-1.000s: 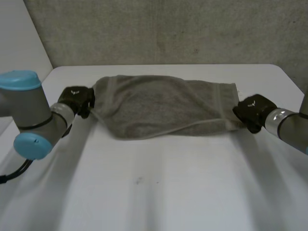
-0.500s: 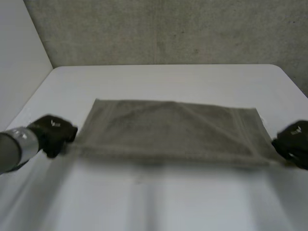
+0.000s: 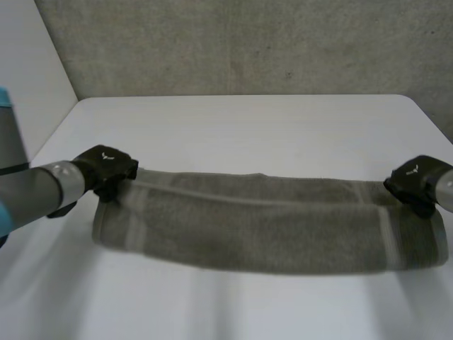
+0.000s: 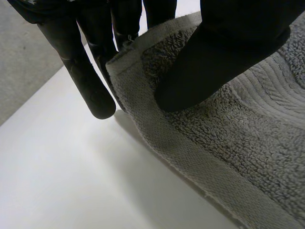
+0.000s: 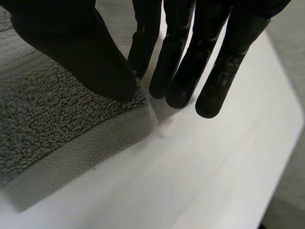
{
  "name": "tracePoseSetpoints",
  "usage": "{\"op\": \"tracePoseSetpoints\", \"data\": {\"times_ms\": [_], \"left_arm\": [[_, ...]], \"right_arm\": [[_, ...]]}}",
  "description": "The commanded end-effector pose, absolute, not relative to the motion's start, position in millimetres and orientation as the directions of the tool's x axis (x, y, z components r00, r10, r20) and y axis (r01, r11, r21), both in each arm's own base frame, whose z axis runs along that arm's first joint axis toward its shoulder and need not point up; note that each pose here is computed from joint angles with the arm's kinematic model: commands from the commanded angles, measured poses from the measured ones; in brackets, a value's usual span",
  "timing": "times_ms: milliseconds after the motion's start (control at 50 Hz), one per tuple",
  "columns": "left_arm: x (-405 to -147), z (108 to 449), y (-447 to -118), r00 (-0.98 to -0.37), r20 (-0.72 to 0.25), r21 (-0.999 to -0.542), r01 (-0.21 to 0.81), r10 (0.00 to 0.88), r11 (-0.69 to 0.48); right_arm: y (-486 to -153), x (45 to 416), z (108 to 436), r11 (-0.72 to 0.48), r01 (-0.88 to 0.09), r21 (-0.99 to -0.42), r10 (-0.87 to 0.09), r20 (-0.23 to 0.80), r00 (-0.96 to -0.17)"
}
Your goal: Fold the towel.
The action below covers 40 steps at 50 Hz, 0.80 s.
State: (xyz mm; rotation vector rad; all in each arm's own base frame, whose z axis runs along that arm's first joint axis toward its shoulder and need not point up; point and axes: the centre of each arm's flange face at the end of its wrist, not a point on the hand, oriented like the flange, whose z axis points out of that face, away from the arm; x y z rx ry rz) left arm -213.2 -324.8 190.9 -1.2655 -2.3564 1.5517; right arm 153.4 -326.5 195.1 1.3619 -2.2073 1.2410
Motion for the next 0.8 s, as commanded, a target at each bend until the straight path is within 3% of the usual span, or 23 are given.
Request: {"op": "tracePoseSetpoints", "data": {"times_ms": [20,160,360,500,540,720,800], "left_arm": [[-236,171,-354,-0.686,-0.419,-0.779,0.608,0.595,0.152],[-242,159,-375,-0.7,-0.45,-0.772,0.618,0.555,0.153],[-263,159,-378,-0.678,-0.469,-0.779,0.619,0.565,0.096],[-272,175,-377,-0.683,-0.487,-0.799,0.601,0.545,0.039],[-271,178,-376,-0.69,-0.485,-0.804,0.593,0.537,0.036],[-258,194,-351,-0.734,-0.413,-0.835,0.542,0.54,0.098],[-254,196,-335,-0.741,-0.387,-0.839,0.53,0.548,0.124]], "right_arm": [[-358,162,179,0.131,-0.814,-0.566,-0.489,0.677,-0.549],[-386,166,171,0.051,-0.818,-0.574,-0.363,0.752,-0.55],[-396,175,157,0.032,-0.818,-0.574,-0.353,0.759,-0.547],[-399,169,169,0.046,-0.813,-0.58,-0.261,0.779,-0.57],[-392,167,186,0.038,-0.789,-0.613,-0.239,0.761,-0.603],[-363,162,211,0.029,-0.706,-0.707,-0.263,0.676,-0.688],[-340,138,200,0.148,-0.684,-0.714,-0.353,0.608,-0.711]]}}
